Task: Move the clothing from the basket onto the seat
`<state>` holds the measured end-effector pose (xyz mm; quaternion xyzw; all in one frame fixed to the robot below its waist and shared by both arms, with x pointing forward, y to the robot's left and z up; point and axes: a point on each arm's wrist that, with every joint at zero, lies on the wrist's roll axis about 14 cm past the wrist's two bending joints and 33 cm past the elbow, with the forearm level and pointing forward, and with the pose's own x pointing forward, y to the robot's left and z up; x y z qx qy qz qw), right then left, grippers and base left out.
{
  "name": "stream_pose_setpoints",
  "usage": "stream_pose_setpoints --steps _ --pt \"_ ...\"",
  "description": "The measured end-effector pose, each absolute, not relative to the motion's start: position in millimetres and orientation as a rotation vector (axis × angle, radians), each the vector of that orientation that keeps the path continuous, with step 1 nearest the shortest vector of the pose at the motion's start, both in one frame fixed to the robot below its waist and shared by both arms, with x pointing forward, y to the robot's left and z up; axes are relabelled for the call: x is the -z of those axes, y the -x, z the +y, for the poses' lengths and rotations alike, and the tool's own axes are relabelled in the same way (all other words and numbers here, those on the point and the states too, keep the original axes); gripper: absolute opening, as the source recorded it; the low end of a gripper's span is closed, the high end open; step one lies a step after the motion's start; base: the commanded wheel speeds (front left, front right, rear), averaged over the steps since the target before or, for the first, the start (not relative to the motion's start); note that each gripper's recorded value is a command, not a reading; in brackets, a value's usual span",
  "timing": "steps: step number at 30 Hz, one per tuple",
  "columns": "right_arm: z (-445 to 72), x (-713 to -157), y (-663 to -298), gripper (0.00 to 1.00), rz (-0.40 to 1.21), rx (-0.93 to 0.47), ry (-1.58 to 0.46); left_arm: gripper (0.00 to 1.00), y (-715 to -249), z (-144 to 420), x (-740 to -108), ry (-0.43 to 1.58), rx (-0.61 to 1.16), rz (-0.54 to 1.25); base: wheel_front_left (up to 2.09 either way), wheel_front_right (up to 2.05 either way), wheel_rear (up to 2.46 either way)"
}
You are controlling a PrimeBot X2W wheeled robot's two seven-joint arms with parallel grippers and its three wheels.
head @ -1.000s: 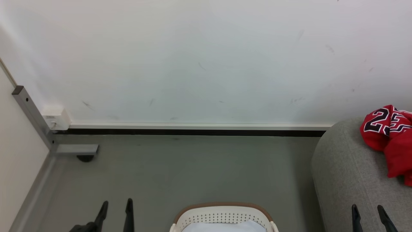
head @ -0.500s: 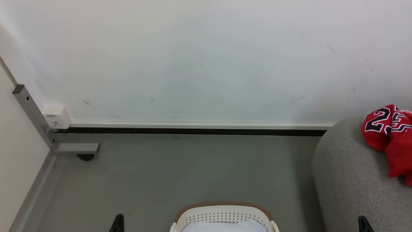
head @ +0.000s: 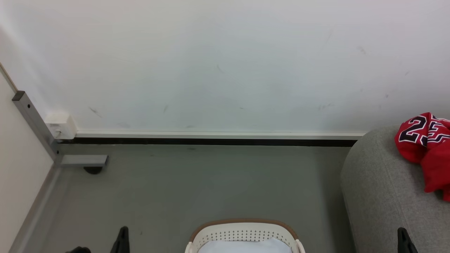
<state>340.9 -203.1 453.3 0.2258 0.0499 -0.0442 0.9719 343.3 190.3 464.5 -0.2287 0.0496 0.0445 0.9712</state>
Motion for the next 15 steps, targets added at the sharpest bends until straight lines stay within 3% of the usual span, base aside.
stream_pose_setpoints --steps 15 --pt "-205.1 -460.4 -350.1 0.0 0.087 0.113 -0.688 0.0 -351.9 195.9 -472.1 0.688 -0.12 0.097 0.0 0.0 0.0"
